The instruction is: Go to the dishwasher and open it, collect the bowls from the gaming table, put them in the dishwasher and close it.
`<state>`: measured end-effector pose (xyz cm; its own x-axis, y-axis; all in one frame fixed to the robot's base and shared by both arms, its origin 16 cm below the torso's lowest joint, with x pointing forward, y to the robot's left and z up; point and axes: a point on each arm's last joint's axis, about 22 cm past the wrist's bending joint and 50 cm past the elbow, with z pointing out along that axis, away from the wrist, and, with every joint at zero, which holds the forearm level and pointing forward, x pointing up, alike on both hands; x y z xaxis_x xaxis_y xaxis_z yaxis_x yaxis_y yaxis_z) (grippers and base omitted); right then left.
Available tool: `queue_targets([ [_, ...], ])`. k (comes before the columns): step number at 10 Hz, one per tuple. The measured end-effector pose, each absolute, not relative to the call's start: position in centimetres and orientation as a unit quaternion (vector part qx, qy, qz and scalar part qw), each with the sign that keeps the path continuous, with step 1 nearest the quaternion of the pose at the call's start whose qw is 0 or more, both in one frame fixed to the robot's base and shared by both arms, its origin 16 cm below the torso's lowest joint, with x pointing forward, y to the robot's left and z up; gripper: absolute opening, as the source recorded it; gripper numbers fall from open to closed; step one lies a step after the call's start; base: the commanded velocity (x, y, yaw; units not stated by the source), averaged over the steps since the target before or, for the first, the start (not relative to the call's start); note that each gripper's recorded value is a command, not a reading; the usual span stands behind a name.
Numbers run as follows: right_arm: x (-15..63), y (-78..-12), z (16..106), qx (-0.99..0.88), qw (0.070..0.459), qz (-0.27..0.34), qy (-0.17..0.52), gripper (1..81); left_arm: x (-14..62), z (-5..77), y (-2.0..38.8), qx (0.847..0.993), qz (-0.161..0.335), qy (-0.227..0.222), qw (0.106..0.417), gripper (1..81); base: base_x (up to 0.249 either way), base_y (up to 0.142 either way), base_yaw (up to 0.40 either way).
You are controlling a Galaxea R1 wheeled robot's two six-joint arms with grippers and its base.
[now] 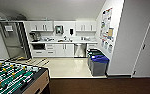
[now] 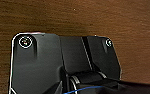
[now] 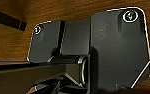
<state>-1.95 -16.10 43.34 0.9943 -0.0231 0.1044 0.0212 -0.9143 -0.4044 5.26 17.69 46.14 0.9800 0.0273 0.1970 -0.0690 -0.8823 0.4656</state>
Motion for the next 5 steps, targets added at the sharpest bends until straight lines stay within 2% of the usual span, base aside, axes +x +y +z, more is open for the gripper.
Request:
queue_targets([
  [2, -2.0, -16.3, 43.7, -0.975, 0.215, -0.054, 0.001, 81.1, 5.4, 46.5, 18.3, 0.964, 0.102, -0.010, 0.244, 81.1, 0.225, 0.000, 0.000],
  [5, -2.0, -14.9, 45.4, -0.966, 0.251, -0.054, 0.001, 81.1, 5.2, 47.5, 17.4, 0.959, 0.101, -0.009, 0.264, 81.1, 0.225, 0.000, 0.000],
])
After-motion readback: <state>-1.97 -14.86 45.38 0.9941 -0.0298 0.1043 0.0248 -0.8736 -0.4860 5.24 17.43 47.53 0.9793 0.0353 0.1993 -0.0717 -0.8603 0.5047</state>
